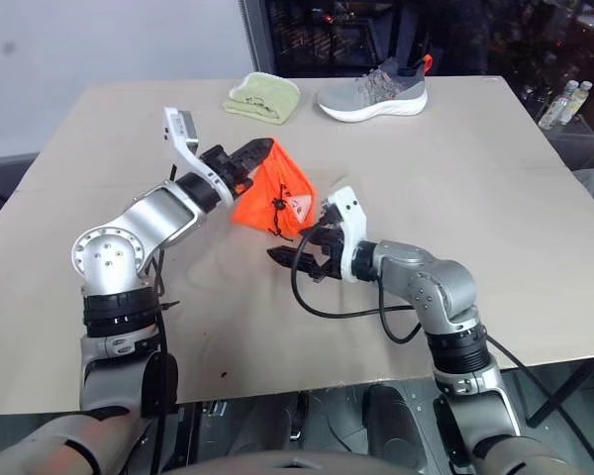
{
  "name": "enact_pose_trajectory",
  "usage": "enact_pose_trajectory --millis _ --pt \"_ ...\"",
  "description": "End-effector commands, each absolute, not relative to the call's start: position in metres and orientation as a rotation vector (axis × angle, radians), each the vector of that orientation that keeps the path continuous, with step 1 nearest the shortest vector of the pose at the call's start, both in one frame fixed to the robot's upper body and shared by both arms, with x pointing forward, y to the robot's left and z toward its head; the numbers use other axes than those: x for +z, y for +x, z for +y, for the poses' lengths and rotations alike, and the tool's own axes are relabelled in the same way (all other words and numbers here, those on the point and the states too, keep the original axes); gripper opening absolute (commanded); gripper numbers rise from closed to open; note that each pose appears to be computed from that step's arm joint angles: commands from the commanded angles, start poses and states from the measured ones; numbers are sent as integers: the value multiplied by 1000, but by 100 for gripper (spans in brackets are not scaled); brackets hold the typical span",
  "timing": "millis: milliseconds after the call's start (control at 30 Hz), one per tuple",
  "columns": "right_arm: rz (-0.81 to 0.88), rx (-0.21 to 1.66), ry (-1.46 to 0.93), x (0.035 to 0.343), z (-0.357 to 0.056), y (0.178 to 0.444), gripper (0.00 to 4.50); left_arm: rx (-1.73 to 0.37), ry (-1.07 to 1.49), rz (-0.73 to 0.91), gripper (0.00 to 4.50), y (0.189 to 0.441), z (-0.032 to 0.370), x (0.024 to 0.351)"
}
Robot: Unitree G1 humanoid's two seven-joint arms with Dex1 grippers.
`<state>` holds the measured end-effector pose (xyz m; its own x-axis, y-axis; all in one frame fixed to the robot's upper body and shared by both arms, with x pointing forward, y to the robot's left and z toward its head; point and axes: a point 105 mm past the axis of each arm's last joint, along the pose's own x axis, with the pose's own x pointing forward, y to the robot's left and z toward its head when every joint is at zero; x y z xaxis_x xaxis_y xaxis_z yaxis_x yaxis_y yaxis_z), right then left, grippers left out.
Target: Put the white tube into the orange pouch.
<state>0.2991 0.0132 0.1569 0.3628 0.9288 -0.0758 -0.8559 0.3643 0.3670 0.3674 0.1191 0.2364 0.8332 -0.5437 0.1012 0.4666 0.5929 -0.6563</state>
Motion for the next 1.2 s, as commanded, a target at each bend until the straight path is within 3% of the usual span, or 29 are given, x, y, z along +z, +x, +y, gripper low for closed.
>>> enact_pose_trajectory --millis 33,600,867,1200 --pt "208 1195 299 175 22 302 433 -632 -702 55 0 364 115 255" --pt "147 1026 314 177 21 336 433 -630 -687 51 0 361 117 255" --pt "124 982 349 183 4 341 433 -646 -646 66 0 361 118 253" --pt "112 1054 390 184 23 337 433 -692 -520 66 0 358 120 252"
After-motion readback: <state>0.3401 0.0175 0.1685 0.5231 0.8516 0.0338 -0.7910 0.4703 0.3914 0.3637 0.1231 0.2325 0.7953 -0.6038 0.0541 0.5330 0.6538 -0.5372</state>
